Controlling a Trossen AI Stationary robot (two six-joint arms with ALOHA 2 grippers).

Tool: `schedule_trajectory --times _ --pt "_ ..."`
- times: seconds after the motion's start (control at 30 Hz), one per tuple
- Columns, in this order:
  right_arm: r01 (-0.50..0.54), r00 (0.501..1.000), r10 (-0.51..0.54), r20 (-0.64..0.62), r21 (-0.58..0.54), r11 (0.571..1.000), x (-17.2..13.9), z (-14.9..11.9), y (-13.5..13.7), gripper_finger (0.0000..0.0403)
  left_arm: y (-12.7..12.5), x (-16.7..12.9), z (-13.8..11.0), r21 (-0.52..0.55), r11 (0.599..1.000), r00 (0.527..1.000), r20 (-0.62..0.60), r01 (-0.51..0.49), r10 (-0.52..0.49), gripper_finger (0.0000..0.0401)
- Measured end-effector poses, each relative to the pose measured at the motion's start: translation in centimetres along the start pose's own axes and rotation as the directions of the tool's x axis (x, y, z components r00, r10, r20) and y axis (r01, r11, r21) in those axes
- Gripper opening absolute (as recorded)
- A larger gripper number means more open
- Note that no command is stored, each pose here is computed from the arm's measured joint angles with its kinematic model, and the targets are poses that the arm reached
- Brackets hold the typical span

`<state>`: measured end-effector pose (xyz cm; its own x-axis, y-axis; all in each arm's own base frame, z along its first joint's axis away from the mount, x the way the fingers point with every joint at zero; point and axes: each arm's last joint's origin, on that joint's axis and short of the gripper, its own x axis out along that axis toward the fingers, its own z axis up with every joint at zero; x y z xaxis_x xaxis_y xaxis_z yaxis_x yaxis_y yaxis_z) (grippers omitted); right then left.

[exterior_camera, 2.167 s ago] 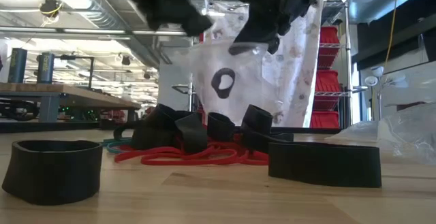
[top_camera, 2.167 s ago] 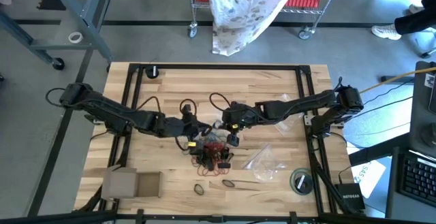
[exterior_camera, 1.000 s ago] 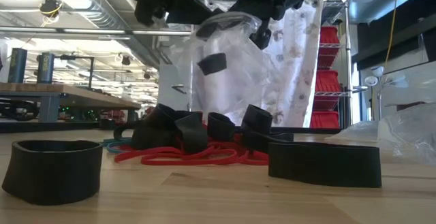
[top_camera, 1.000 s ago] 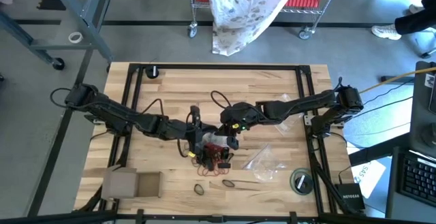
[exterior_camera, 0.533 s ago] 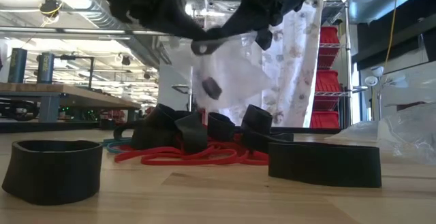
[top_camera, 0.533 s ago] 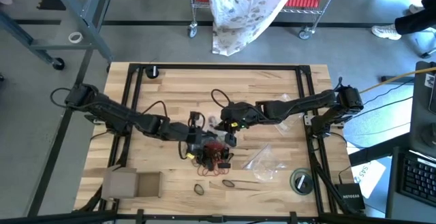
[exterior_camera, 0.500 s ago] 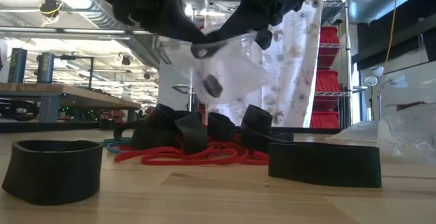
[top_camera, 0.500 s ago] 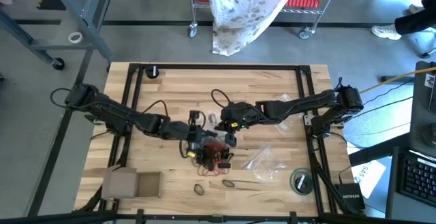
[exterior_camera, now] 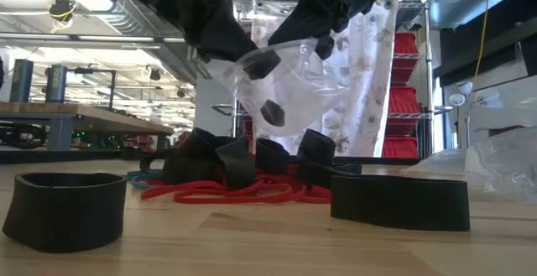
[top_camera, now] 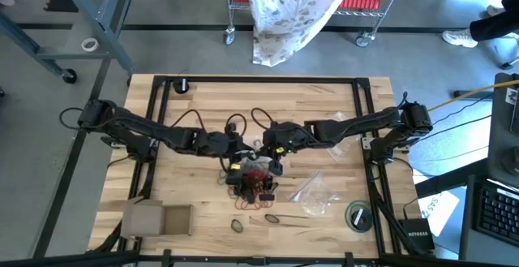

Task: Sort rubber bands
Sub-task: Put the black rubber band into the transparent zip lock bag

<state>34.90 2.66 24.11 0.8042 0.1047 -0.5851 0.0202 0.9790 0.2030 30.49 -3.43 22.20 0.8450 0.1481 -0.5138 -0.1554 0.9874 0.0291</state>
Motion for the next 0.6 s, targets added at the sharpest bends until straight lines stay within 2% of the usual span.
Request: schedule_trajectory --times 0.17,0.27,0.43,0.6 --pt "0.029 1.000 -0.029 0.006 0.000 1.000 0.0 0.0 -0.1 0.0001 -0.1 -0.7 1.7 0.032 0.999 0.995 -0.103 -0.008 0.011 0.0154" --pt "0.064 0.998 -0.064 0.013 -0.005 0.998 0.0 0.0 -0.2 0.0001 -0.2 -1.4 2.9 0.051 0.999 0.988 -0.152 -0.009 0.017 0.0175" --pt "0.164 0.986 -0.165 -0.021 -0.040 0.986 -0.1 -0.4 -0.6 0.0001 -1.2 -2.5 4.4 0.066 0.998 0.986 -0.168 0.016 -0.004 0.0186" --pt "0.231 0.967 -0.237 -0.097 -0.071 0.970 -0.2 -1.3 -0.9 0.0001 -3.2 -3.1 4.0 0.056 0.996 0.984 -0.170 0.066 -0.055 0.0181"
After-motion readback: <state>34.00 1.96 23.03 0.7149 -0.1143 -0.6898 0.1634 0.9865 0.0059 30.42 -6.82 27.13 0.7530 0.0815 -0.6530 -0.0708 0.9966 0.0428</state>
